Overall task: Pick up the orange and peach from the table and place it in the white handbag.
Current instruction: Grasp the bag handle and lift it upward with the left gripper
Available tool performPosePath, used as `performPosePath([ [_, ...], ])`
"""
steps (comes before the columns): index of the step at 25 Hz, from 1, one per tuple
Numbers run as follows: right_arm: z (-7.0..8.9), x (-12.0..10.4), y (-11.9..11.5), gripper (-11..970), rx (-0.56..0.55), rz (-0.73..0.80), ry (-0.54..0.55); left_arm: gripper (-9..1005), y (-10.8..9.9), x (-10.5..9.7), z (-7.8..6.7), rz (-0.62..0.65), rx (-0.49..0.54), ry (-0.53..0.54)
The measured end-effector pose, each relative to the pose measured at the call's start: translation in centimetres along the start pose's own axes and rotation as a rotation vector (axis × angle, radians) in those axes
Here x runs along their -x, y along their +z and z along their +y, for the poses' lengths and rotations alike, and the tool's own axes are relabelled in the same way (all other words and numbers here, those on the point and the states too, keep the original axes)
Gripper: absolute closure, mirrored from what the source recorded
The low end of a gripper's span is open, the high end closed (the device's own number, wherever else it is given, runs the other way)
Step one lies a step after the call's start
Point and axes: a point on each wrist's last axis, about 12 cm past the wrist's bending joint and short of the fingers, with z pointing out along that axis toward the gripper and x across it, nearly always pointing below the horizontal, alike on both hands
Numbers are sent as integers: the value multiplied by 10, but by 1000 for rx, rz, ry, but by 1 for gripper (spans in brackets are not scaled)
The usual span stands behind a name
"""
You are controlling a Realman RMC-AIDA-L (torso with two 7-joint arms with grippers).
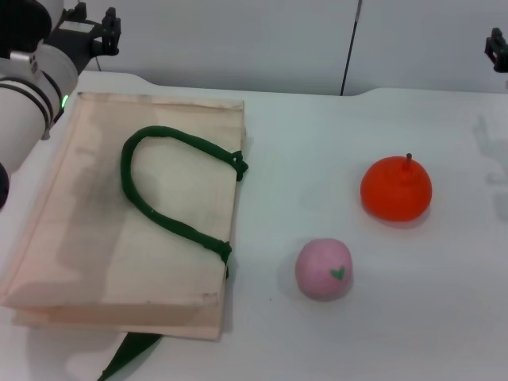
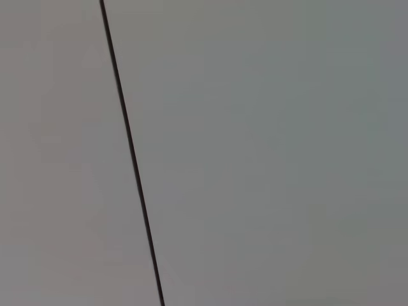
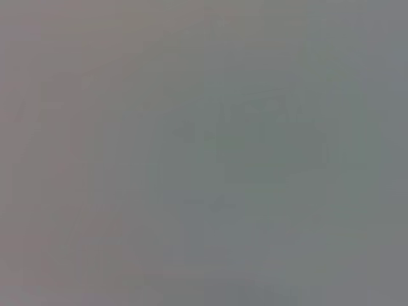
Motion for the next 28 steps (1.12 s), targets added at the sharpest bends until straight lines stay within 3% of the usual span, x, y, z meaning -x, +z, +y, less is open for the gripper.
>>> performPosePath([
  [5,-2,-2,-1,294,-4,7,4,574,0,6,-3,11,-34,-15],
  [12,-4,-4,-1,293,-6,11,3,573,-11,36,5,112,-197,-90],
  [17,-3,-4,-1,293,-6,11,4,574,-23,49,26,275,-292,-112],
  [21,-3,-3,-1,293,-5,8,5,573,-25,54,33,373,-300,-90],
  [28,-3,-2,0,293,-3,8,3,574,-24,59,34,591,-310,-24],
])
